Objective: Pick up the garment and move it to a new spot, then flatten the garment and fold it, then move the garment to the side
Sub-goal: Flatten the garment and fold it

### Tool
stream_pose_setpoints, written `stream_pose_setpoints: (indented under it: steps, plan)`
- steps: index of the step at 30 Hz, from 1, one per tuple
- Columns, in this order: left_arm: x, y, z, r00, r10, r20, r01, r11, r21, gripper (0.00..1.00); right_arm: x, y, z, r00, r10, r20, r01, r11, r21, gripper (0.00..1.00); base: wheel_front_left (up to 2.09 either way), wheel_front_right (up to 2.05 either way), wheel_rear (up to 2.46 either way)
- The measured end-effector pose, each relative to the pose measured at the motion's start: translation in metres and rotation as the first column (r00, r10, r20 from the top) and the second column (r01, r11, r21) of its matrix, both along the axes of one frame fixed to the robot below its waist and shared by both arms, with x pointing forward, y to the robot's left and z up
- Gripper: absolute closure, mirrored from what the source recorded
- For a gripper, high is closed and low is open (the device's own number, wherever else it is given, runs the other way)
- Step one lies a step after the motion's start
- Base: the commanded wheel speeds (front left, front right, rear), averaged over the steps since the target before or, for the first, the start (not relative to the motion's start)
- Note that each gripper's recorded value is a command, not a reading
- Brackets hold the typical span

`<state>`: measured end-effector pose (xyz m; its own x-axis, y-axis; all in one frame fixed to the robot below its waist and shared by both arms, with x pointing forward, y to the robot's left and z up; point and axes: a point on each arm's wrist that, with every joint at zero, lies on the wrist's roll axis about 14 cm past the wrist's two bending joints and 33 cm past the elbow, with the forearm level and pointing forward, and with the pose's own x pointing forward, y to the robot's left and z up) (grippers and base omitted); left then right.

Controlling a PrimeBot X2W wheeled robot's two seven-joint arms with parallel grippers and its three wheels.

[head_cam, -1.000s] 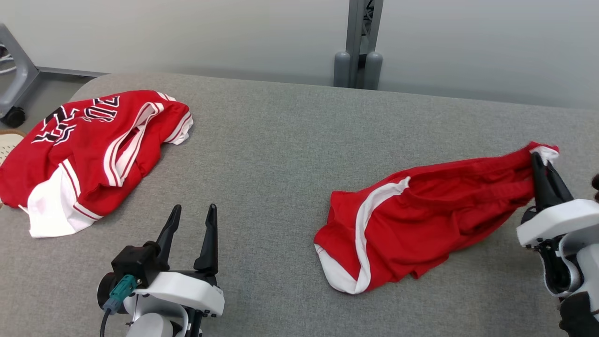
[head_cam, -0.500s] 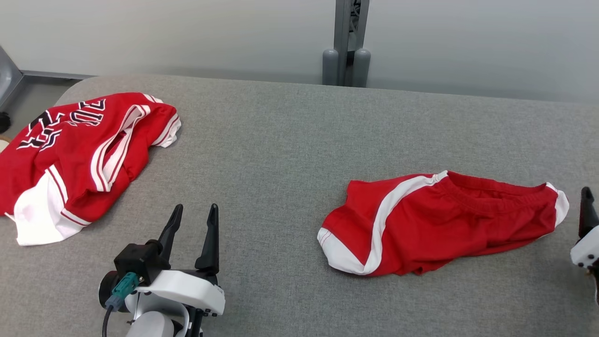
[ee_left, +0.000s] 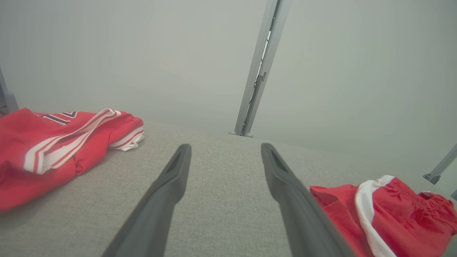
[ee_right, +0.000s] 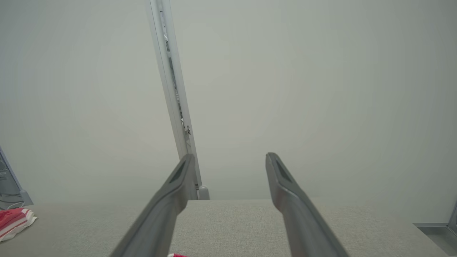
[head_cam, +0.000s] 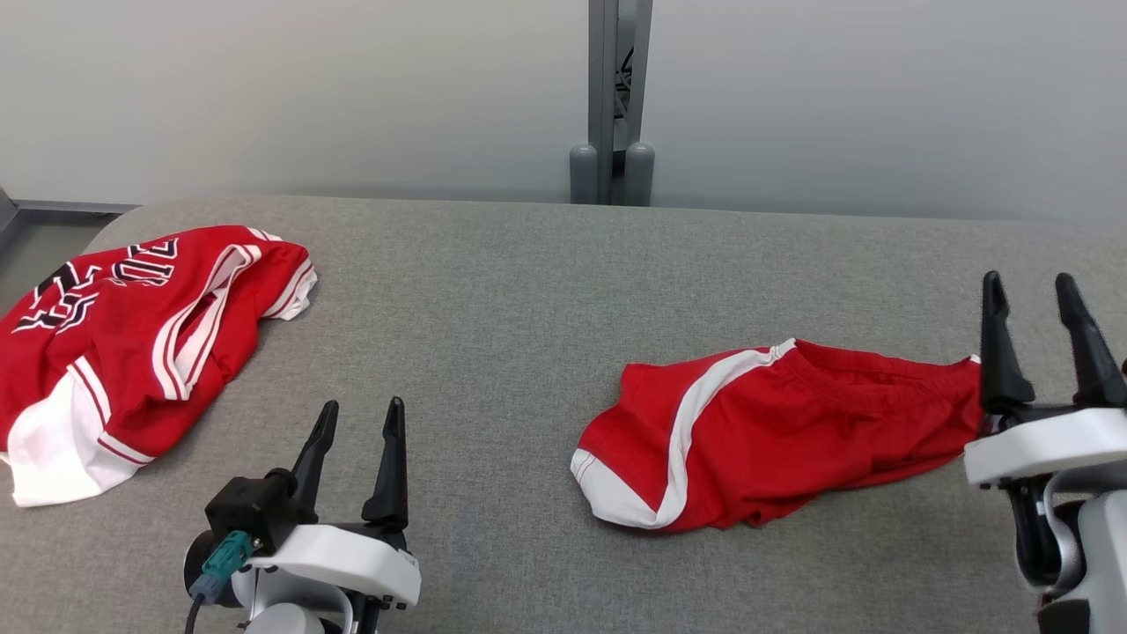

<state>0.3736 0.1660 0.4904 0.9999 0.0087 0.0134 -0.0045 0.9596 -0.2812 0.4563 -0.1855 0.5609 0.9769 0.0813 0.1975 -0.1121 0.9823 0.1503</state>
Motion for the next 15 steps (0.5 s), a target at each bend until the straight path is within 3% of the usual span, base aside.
stream_pose_setpoints:
  steps: [4, 9, 15]
  plan:
    - [0.002, -0.004, 0.001, 1.0, -0.007, 0.003, 0.007, 1.0, -0.014, 0.0, -0.019, 0.021, 0.002, 0.998, 0.05, 0.03, -0.05, 0.999, 0.006, 0.0, 0.0, 0.0, 0.0]
    - [0.003, -0.008, 0.0, 1.0, -0.012, -0.003, 0.012, 0.999, -0.044, 0.0, -0.039, 0.035, -0.022, 0.996, 0.084, -0.024, -0.084, 0.996, 0.019, 0.0, 0.0, 0.0, 0.0]
    - [0.004, -0.007, -0.007, 1.0, -0.011, -0.022, 0.01, 0.999, -0.045, 0.0, -0.037, 0.048, -0.033, 0.991, 0.123, -0.055, -0.121, 0.992, 0.038, 0.0, 0.0, 0.0, 0.0]
